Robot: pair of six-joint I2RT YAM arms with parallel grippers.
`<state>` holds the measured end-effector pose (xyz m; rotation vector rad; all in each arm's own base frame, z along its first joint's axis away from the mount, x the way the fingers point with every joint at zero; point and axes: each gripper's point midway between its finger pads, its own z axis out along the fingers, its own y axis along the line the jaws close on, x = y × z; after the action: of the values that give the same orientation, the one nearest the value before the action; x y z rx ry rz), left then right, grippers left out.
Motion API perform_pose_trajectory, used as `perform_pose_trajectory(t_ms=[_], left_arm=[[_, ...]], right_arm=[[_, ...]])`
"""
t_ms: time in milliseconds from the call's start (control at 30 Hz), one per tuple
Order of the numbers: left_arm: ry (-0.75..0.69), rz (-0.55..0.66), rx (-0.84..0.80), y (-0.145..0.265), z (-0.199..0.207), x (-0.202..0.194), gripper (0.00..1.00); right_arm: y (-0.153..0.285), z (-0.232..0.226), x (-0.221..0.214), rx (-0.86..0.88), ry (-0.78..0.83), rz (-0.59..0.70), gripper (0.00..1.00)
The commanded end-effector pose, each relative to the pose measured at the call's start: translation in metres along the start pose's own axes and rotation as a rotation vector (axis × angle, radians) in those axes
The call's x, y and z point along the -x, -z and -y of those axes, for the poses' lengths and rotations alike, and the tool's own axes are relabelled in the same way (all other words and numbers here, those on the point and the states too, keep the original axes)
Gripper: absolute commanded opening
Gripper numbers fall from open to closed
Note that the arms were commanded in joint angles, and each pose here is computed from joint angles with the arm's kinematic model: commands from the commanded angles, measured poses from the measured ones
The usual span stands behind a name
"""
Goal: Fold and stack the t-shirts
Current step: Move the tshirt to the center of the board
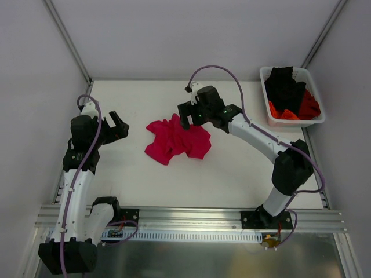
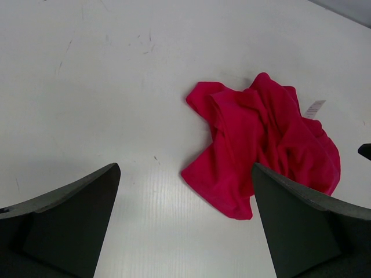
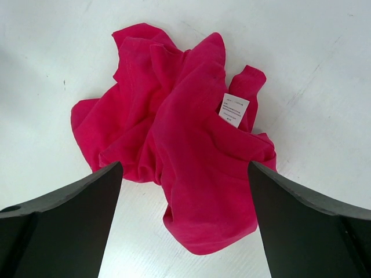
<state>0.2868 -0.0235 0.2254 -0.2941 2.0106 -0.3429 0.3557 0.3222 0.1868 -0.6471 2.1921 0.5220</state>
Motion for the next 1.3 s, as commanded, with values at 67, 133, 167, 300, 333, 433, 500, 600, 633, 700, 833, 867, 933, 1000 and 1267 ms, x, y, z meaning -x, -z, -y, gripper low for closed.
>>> perform_pose_trajectory(t_ms=[67,133,167,300,333,433,500,600,633,700,833,867,933,1000,1267], left_arm=[[0.015,-0.012,-0.021,0.000,0.003,-0.001,0.99],[0.021,-0.017,-0.023,0.000,0.003,-0.003,0.99],[0.023,-0.018,-0.021,-0.001,0.003,-0.003,0.99],[0.027,-0.026,-0.030,-0.001,0.004,-0.005,0.99],[0.027,-0.024,-0.030,-0.001,0.004,-0.005,0.99],[0.023,-0.024,-0.045,-0.001,0.008,-0.001,0.98],[0.013,-0.023,-0.083,0.002,0.016,0.003,0.97],[-0.001,-0.001,-0.111,0.007,0.024,0.016,0.97],[-0.004,0.005,-0.112,0.007,0.025,0.020,0.97],[-0.015,-0.017,-0.101,-0.001,0.023,0.020,0.95],[-0.016,-0.024,-0.113,-0.004,0.027,0.027,0.92],[-0.015,-0.017,-0.112,-0.004,0.027,0.029,0.92],[-0.017,-0.015,-0.106,-0.004,0.026,0.029,0.92],[-0.018,-0.019,-0.106,-0.004,0.025,0.027,0.92],[0.009,-0.066,-0.094,-0.013,0.021,0.014,0.90]], right_arm=[[0.009,-0.002,0.006,-0.002,0.019,0.019,0.93],[0.009,-0.002,0.006,-0.002,0.023,0.018,0.93],[0.009,-0.003,0.006,-0.001,0.026,0.019,0.93],[0.010,-0.005,0.009,0.002,0.031,0.023,0.93],[0.011,-0.005,0.010,0.002,0.036,0.025,0.93],[0.024,-0.004,0.022,-0.025,0.045,0.024,0.92],[0.044,0.003,0.041,-0.089,0.059,0.065,0.92],[0.080,0.009,0.074,-0.145,0.095,0.162,0.93],[0.097,0.009,0.088,-0.148,0.108,0.226,0.94],[0.106,0.010,0.093,-0.152,0.134,0.267,0.98],[0.103,0.006,0.078,-0.119,0.115,0.284,0.99],[0.100,0.006,0.075,-0.115,0.103,0.280,0.99],[0.096,0.007,0.071,-0.119,0.075,0.269,0.99],[0.091,0.007,0.069,-0.121,0.068,0.259,0.99],[0.037,0.027,0.041,-0.222,-0.004,0.149,0.97]])
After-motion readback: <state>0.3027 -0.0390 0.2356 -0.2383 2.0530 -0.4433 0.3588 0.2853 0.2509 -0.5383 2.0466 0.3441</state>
